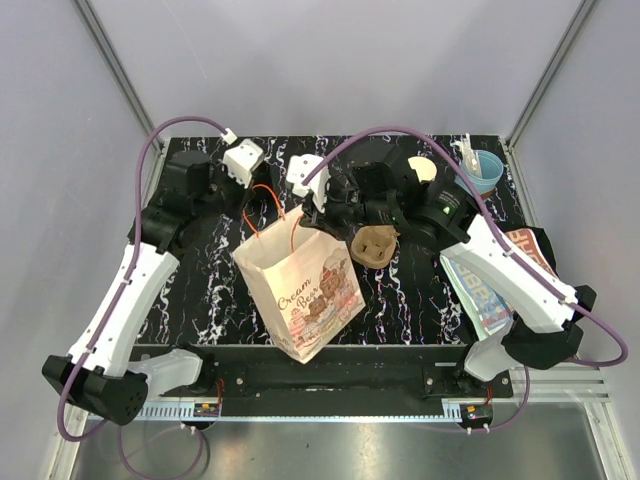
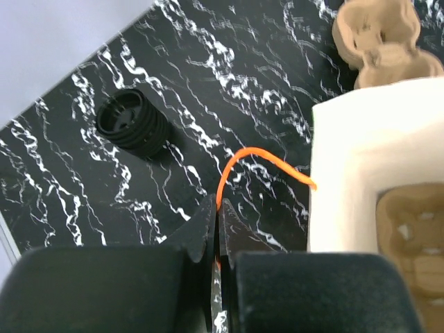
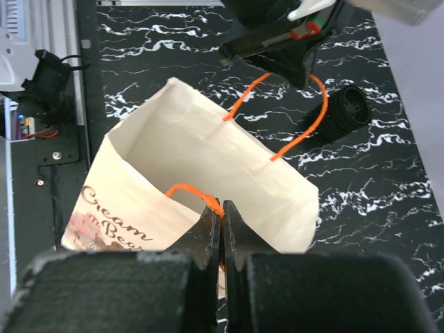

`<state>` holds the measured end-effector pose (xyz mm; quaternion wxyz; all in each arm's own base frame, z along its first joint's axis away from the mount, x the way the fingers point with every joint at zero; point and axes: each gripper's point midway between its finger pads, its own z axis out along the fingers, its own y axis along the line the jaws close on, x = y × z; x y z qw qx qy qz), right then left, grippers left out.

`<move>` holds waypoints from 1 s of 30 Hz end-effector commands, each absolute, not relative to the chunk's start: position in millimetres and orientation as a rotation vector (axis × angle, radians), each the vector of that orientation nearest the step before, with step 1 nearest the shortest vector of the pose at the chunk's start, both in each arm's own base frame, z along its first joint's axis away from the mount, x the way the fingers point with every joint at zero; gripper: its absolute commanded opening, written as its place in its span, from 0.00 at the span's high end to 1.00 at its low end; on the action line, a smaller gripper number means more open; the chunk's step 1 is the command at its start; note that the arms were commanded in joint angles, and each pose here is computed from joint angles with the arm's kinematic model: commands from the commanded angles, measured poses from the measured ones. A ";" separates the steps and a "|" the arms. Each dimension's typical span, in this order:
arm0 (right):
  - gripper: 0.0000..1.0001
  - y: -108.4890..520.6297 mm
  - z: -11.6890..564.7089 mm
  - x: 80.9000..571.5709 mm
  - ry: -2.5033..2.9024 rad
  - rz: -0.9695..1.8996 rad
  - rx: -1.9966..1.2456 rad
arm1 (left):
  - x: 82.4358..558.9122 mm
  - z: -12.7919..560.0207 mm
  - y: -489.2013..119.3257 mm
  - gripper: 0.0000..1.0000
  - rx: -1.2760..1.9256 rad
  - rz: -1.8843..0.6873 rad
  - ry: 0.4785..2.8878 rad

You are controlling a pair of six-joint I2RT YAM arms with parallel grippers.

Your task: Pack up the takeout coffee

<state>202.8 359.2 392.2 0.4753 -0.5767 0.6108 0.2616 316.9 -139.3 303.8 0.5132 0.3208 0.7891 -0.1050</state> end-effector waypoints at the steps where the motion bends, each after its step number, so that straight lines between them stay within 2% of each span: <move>1: 1.00 368.1 385.7 190.5 1.480 0.669 -1.490 | 323.5 350.3 -126.6 1.00 0.642 -0.208 1.771; 4: 1.00 368.0 361.4 193.1 1.479 0.585 -1.559 | 318.7 353.4 -133.5 1.00 0.660 -0.293 1.761; 7: 1.00 362.5 413.3 170.6 1.384 0.728 -1.502 | 337.8 300.7 -126.5 1.00 0.662 -0.219 1.914; 8: 1.00 356.1 452.4 160.7 1.299 0.784 -1.462 | 343.7 289.8 -118.2 1.00 0.645 -0.162 1.955; 9: 1.00 352.4 463.1 145.4 1.260 0.874 -1.491 | 345.2 281.3 -114.6 1.00 0.640 -0.148 1.989; 11: 1.00 345.2 478.1 149.0 1.253 0.918 -1.450 | 343.9 291.5 -117.3 1.00 0.643 -0.176 1.961; 13: 1.00 350.2 462.0 164.2 1.306 0.862 -1.443 | 335.2 323.2 -125.1 1.00 0.657 -0.232 1.861; 15: 1.00 359.9 419.8 190.7 1.432 0.776 -1.420 | 310.6 371.6 -139.0 1.00 0.713 -0.330 1.701; 17: 1.00 362.7 377.9 203.4 1.515 0.716 -1.447 | 315.0 384.1 -136.0 1.00 0.693 -0.310 1.710; 19: 1.00 362.8 369.1 214.8 1.518 0.655 -1.429 | 323.7 384.3 -126.4 1.00 0.670 -0.236 1.715; 23: 1.00 359.6 402.1 216.9 1.465 0.647 -1.371 | 321.8 433.6 -127.0 1.00 0.655 -0.225 1.598; 26: 1.00 359.4 421.2 208.7 1.427 0.688 -1.370 | 318.5 447.4 -133.9 1.00 0.660 -0.275 1.575; 29: 1.00 360.1 409.6 207.8 1.443 0.694 -1.391 | 320.5 428.1 -136.2 1.00 0.679 -0.286 1.611; 30: 1.00 360.2 401.8 208.7 1.456 0.689 -1.399 | 323.1 403.5 -136.1 1.00 0.683 -0.288 1.664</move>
